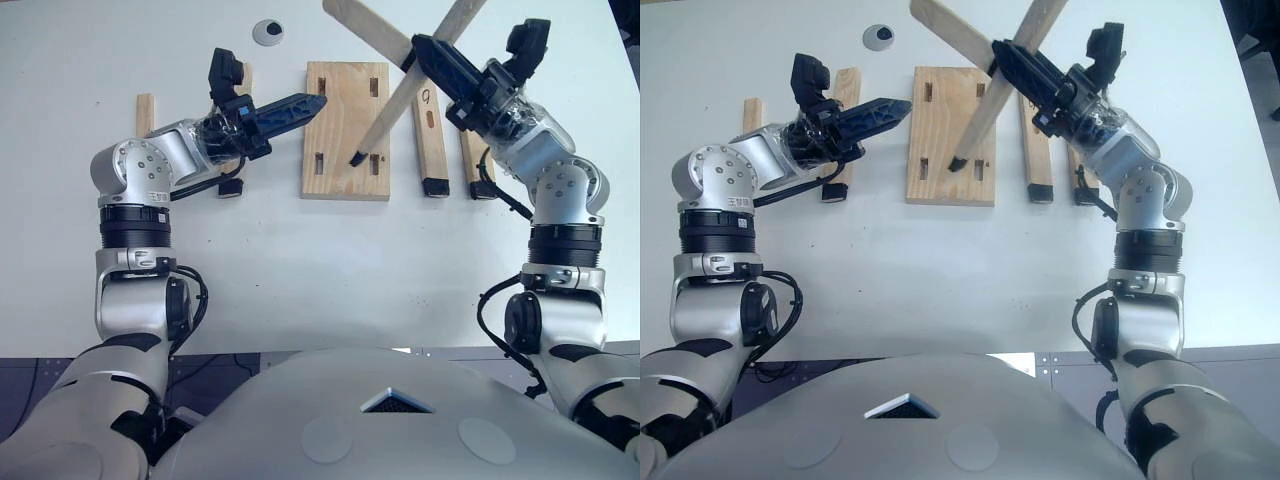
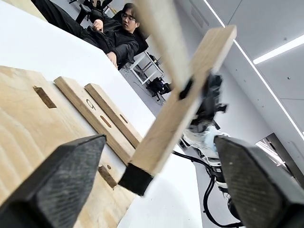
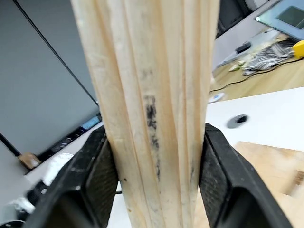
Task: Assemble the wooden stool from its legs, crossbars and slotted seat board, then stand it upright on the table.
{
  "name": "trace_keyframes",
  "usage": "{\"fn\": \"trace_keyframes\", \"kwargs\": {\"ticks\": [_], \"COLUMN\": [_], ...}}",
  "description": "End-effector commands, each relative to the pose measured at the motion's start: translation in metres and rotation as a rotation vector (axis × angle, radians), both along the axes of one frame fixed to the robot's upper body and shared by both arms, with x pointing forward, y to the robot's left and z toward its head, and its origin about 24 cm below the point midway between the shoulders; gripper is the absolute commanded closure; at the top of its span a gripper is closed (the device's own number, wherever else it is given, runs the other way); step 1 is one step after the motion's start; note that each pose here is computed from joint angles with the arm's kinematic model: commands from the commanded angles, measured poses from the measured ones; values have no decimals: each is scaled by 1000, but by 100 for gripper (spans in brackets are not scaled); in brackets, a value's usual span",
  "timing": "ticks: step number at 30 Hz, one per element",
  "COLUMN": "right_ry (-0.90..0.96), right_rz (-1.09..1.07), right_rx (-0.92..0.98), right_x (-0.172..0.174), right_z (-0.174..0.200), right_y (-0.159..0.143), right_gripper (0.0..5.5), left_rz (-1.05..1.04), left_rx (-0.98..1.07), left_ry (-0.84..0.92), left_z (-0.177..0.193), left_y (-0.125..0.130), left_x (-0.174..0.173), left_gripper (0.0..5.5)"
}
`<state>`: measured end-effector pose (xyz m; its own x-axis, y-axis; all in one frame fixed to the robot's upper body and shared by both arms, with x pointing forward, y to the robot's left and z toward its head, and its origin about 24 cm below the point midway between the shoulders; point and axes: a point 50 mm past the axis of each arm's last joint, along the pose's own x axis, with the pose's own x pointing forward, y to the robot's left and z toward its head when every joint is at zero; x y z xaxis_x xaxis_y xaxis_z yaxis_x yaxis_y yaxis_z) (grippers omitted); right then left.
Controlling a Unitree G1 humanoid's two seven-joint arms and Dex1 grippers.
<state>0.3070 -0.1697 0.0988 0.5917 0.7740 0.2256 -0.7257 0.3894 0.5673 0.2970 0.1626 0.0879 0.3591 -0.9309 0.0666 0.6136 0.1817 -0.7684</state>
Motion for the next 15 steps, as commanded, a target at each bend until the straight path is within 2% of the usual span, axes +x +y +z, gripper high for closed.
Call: {"fn": "trace_keyframes", "kwargs": {"ticks": [1,6,11,15], "right_ry": [-26,-49,-69,-35], "right_rz": [-19,-4,76,195], "right_rx": [-54,-144,-339,-479], "right_x": [7,6,4,0], "right_z": [-8,-19,-42,-54], "right_y": [-5,-6,-7,-23], "right_gripper": [339,341,341,341], "left_rz": [51,82,94,107], "left_rx": [36,30,44,80], "left_ry": [-15,-16,-20,-25], "left_z": [-3,-4,-7,-10], "left_y": [6,8,6,5], "left_x": [3,5,6,8], "left_gripper": [59,45,45,45]}}
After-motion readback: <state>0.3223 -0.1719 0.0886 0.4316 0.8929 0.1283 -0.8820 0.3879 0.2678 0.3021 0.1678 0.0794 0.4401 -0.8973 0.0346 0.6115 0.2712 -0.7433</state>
